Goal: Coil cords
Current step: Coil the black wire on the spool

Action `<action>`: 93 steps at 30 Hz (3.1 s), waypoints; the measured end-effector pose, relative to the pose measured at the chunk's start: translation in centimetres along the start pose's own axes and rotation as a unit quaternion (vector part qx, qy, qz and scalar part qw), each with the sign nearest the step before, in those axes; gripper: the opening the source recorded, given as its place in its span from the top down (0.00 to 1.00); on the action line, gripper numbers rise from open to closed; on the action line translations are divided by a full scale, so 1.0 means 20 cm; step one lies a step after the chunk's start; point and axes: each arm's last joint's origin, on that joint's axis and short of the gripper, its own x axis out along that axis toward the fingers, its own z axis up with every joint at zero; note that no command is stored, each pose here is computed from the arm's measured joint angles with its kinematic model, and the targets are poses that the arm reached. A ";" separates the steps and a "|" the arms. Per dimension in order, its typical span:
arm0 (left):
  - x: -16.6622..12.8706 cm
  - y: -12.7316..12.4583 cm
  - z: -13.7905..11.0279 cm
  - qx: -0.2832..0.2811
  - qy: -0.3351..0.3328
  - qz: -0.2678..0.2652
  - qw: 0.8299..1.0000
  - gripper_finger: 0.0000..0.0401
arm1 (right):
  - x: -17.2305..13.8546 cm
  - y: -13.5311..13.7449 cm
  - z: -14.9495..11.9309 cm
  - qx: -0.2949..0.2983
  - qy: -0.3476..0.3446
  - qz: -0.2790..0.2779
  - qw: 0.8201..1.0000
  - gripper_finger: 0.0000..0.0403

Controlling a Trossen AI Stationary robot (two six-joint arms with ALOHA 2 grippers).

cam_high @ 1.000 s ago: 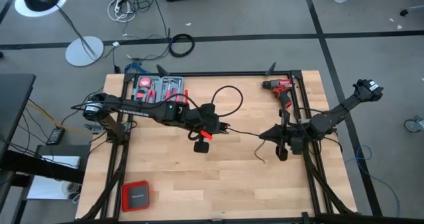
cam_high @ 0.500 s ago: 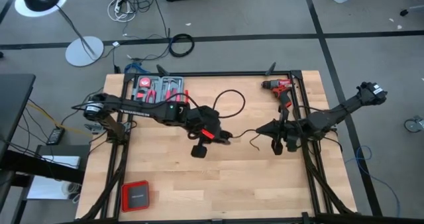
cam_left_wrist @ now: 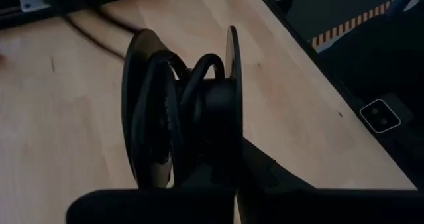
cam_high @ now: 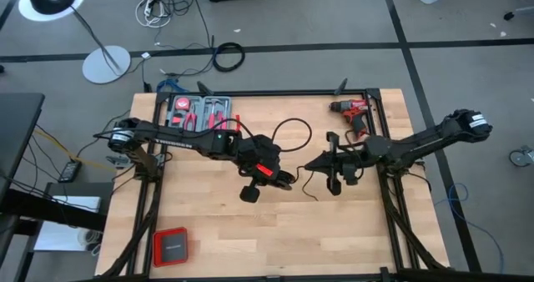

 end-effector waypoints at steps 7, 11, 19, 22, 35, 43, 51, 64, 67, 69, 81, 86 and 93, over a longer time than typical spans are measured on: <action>0.00 -0.01 0.01 0.003 -0.006 -0.006 1.000 1.00 | 0.14 -0.01 -0.05 -0.009 -0.018 0.040 0.999 0.99; 0.00 -0.01 0.00 -0.001 -0.003 -0.008 1.000 1.00 | 0.20 -0.04 -0.03 -0.033 -0.031 0.056 0.997 0.99; 0.01 -0.02 0.00 -0.003 0.008 -0.013 1.000 1.00 | 0.18 -0.10 0.01 -0.037 0.028 0.055 0.997 0.99; 0.01 -0.03 0.00 -0.002 0.008 -0.013 1.000 1.00 | 0.13 -0.11 0.03 -0.029 0.059 0.053 0.996 0.99; 0.01 -0.02 -0.01 -0.008 0.017 0.012 1.000 1.00 | -0.07 -0.10 0.22 0.058 0.056 0.053 0.995 0.99; 0.01 -0.02 -0.01 -0.018 0.018 0.017 1.000 1.00 | -0.08 -0.08 0.19 0.049 0.129 0.009 0.990 0.99; 0.01 -0.03 0.01 0.005 0.003 0.015 1.000 1.00 | -0.01 -0.07 0.10 0.075 0.146 0.051 0.985 0.99; 0.00 0.00 0.05 0.069 -0.031 0.085 0.993 1.00 | 0.03 0.04 0.04 0.142 0.162 0.157 0.964 0.99; 0.00 0.01 0.06 0.082 -0.030 0.107 0.990 1.00 | 0.01 0.08 0.05 0.149 0.178 0.182 0.955 0.99; 0.00 0.01 0.06 0.091 -0.028 0.118 0.988 1.00 | 0.00 0.10 0.05 0.158 0.189 0.195 0.949 0.99; 0.00 0.03 0.07 0.104 -0.029 0.167 0.980 1.00 | -0.03 0.16 0.06 0.143 0.230 0.204 0.941 0.99; 0.00 0.03 0.07 0.103 -0.029 0.168 0.980 1.00 | -0.06 0.19 0.05 0.155 0.264 0.209 0.929 0.99; 0.00 0.03 0.07 0.103 -0.028 0.170 0.980 1.00 | -0.11 0.22 0.04 0.158 0.330 0.189 0.911 0.99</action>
